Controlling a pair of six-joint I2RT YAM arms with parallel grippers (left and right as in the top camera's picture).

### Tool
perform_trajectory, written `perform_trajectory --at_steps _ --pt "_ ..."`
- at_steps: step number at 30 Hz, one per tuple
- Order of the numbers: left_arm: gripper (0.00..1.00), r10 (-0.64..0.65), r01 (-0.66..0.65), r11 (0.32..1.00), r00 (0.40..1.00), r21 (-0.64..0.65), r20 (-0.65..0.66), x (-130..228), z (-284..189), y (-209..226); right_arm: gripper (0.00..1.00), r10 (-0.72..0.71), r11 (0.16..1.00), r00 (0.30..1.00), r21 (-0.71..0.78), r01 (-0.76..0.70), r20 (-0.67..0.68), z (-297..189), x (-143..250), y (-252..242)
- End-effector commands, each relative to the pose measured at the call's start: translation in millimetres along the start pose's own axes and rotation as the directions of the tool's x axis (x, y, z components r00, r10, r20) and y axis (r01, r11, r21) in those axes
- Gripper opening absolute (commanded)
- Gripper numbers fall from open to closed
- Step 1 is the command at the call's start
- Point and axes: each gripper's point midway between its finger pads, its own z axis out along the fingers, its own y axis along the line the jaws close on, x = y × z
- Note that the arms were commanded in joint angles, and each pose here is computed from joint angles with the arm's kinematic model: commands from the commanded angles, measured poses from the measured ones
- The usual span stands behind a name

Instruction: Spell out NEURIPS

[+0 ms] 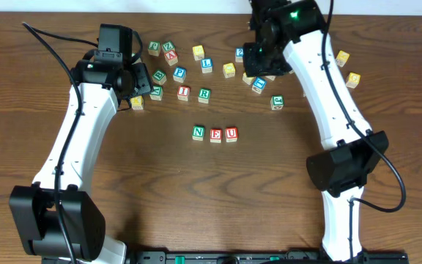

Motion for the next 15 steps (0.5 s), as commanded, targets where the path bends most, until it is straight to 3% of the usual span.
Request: perform_trajectory --at_steps 1,8,15 --pt "0.64 -0.008 0.008 1.000 1.000 -0.011 0.011 -4 0 2 0.48 -0.004 0.999 0.998 0.054 0.001 0.059 -10 -12 -16" --pt "0.64 -0.008 0.008 1.000 1.000 -0.010 0.013 -5 0 2 0.57 -0.005 0.997 0.994 0.072 -0.003 0.113 -8 -26 -18" --pt "0.64 -0.008 0.008 1.000 1.000 -0.010 0.013 -5 0 2 0.79 -0.008 0.998 0.992 0.068 -0.001 0.127 -3 -31 -17"
